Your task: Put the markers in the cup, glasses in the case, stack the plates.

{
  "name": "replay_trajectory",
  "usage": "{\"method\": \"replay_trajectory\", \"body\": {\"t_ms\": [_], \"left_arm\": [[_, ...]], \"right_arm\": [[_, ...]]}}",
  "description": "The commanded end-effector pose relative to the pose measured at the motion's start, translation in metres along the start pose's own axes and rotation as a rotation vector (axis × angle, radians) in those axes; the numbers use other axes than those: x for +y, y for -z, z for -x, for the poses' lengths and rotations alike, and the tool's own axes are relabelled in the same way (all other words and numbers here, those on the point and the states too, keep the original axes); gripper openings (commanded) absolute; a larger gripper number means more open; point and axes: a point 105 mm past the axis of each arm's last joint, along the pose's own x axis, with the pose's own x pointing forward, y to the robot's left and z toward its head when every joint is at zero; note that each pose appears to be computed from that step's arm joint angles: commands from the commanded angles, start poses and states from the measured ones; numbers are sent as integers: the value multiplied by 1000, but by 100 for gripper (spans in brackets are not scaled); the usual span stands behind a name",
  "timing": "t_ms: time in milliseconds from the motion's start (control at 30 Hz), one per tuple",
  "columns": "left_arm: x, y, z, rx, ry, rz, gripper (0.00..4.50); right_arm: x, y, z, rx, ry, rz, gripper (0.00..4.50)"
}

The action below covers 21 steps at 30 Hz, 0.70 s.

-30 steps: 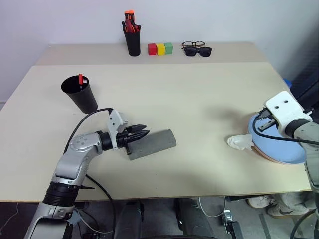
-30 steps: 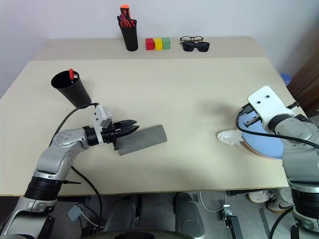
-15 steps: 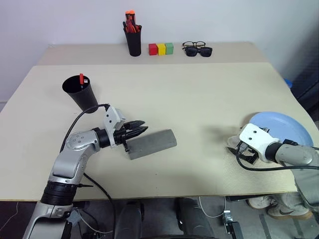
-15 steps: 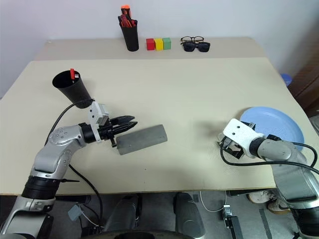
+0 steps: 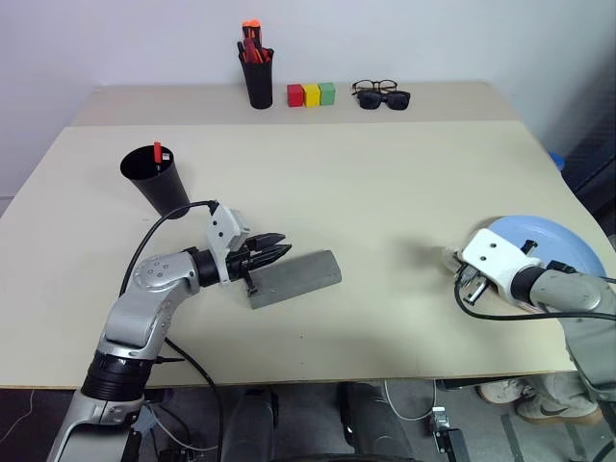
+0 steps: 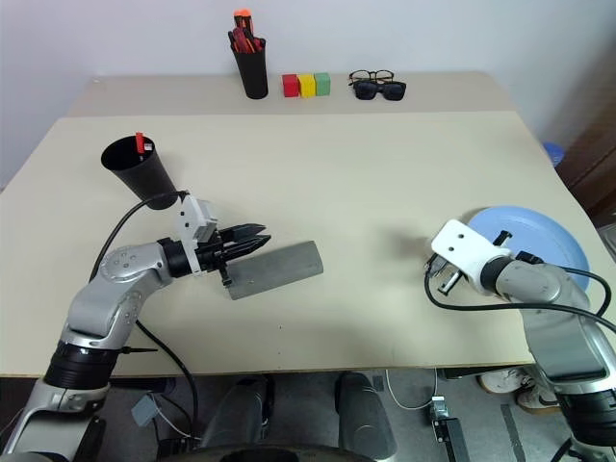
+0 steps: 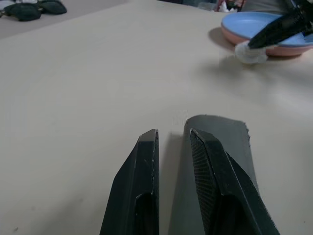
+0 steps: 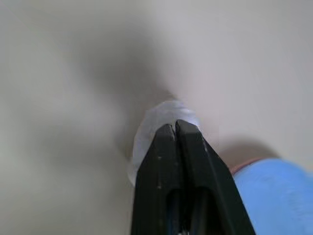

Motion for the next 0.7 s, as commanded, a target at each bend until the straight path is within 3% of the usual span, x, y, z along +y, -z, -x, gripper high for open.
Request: {"method": "replay_trajectory", "body": {"t_ms": [33, 267, 300, 333, 567, 700], "left_arm": [[-1, -9, -4, -23, 19, -21, 98], [0, -11, -9, -28, 29, -23, 98], [0, -11, -9, -30, 28, -23, 98], [0, -11, -9, -31, 27, -23, 98], [-1, -10, -7, -30, 16, -20, 98], [-1, -10, -5, -31, 11, -18, 98]], "right_arm": [[-27, -17, 16, -47, 116, -10, 3], [-27, -14, 29, -36, 70, 1, 3], [-33, -10, 30, -16, 102, 9, 57], [-39, -6, 31, 11, 129, 17, 82], [-37, 6, 29, 39, 120, 8, 437], [-19, 5, 27, 17, 26, -14, 448]]}}
